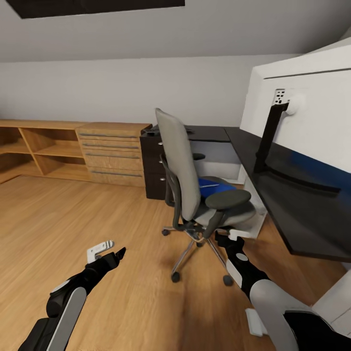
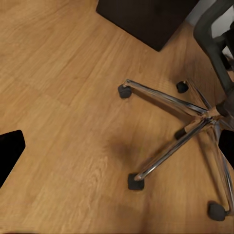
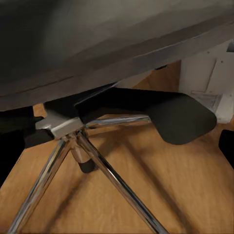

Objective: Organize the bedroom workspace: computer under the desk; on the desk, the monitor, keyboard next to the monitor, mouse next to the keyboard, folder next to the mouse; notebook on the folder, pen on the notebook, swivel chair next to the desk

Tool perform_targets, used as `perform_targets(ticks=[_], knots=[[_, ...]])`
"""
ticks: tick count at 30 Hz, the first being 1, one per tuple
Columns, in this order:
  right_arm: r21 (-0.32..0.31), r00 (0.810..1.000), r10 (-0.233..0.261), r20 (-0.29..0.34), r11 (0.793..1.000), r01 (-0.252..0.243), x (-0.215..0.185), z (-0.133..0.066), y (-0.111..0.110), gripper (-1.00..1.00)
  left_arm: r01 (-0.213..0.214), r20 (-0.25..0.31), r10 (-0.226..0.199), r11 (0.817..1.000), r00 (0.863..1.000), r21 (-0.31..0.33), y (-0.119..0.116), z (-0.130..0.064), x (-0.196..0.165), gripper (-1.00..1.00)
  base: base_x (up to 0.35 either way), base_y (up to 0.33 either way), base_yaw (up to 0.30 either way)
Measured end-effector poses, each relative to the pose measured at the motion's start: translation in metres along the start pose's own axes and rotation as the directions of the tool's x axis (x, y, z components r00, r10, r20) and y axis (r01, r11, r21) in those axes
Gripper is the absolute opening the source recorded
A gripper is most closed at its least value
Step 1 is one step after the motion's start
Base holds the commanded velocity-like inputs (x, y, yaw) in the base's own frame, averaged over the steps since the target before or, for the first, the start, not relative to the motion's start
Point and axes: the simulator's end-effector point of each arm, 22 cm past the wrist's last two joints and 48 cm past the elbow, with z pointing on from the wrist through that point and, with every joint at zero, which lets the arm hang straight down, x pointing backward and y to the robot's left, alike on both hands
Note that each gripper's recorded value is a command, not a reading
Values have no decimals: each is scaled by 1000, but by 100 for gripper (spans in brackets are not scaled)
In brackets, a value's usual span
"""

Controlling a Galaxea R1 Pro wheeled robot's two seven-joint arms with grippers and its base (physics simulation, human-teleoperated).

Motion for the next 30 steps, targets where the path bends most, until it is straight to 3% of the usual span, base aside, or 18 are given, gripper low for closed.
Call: perform_targets(ticks=[12, 30], knots=[[-2, 1000, -2, 0, 1000, 2, 0, 0, 0, 100, 1, 1, -1, 1000, 1000, -1, 1, 0, 0, 100, 64, 0, 42], [-4, 999, 6, 39, 1000, -6, -8, 0, 2, 100, 5, 4, -5, 1000, 1000, -7, 4, 0, -2, 100, 0, 0, 247]])
